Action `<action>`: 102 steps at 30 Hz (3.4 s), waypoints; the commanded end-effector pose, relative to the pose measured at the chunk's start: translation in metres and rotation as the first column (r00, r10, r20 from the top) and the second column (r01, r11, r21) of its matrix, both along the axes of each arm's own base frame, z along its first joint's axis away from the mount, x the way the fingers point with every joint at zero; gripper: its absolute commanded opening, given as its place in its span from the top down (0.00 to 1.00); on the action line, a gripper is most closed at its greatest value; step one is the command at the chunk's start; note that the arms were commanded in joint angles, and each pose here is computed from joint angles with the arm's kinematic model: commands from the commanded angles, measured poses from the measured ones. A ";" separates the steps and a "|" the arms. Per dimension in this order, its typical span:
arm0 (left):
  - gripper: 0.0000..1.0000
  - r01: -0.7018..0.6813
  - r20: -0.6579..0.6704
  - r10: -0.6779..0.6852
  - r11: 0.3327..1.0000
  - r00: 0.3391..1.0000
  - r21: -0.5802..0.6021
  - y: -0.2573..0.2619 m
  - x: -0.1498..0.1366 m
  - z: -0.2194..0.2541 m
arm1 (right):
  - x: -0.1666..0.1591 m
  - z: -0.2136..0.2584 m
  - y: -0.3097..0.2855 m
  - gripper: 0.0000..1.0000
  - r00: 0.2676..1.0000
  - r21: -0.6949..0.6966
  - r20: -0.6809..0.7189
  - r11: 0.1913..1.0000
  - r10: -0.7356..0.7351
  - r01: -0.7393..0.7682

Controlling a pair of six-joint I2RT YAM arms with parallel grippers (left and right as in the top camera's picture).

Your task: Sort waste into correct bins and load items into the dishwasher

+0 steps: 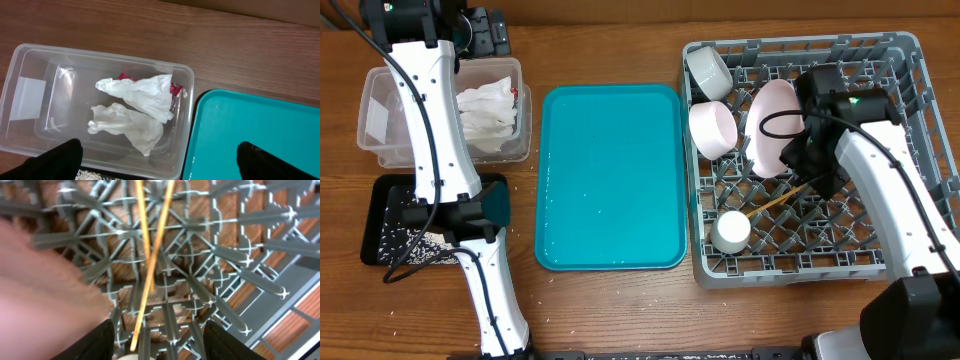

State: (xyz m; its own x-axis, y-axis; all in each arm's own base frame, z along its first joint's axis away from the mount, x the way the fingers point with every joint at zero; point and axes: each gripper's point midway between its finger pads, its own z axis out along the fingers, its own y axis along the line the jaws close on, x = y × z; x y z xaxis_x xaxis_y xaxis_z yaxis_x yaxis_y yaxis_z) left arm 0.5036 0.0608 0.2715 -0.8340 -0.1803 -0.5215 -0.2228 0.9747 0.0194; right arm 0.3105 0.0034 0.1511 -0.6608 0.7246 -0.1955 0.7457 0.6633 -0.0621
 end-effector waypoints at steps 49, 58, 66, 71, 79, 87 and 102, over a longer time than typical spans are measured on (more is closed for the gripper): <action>0.00 0.012 0.047 -0.012 1.000 0.999 -0.003 -0.006 -0.003 0.018 | -0.076 0.080 -0.004 0.00 0.155 -0.520 0.807 0.810 0.570 -0.272; 0.00 0.012 0.047 -0.012 1.000 0.999 -0.003 -0.006 -0.003 0.018 | -0.068 0.034 0.005 0.00 0.033 -0.555 0.813 0.791 0.581 -0.258; 0.00 0.012 0.047 -0.012 1.000 0.999 -0.003 -0.006 -0.003 0.018 | -0.065 0.023 0.005 0.00 0.037 -0.553 0.813 0.791 0.581 -0.261; 0.00 0.012 0.047 -0.012 1.000 0.999 -0.003 -0.006 -0.003 0.018 | -0.065 0.023 0.005 0.00 0.037 -0.553 0.813 0.791 0.581 -0.261; 0.00 0.012 0.047 -0.012 1.000 0.999 -0.003 -0.006 -0.003 0.018 | -0.065 0.023 0.005 0.00 0.037 -0.553 0.813 0.791 0.581 -0.261; 0.00 0.012 0.047 -0.012 1.000 0.999 -0.003 -0.006 -0.003 0.018 | -0.065 0.023 0.005 0.00 0.037 -0.553 0.813 0.791 0.581 -0.261; 0.00 -0.003 0.043 0.002 1.000 0.999 0.020 -0.001 -0.004 0.018 | -0.065 0.023 0.005 0.00 0.037 -0.553 0.813 0.791 0.581 -0.261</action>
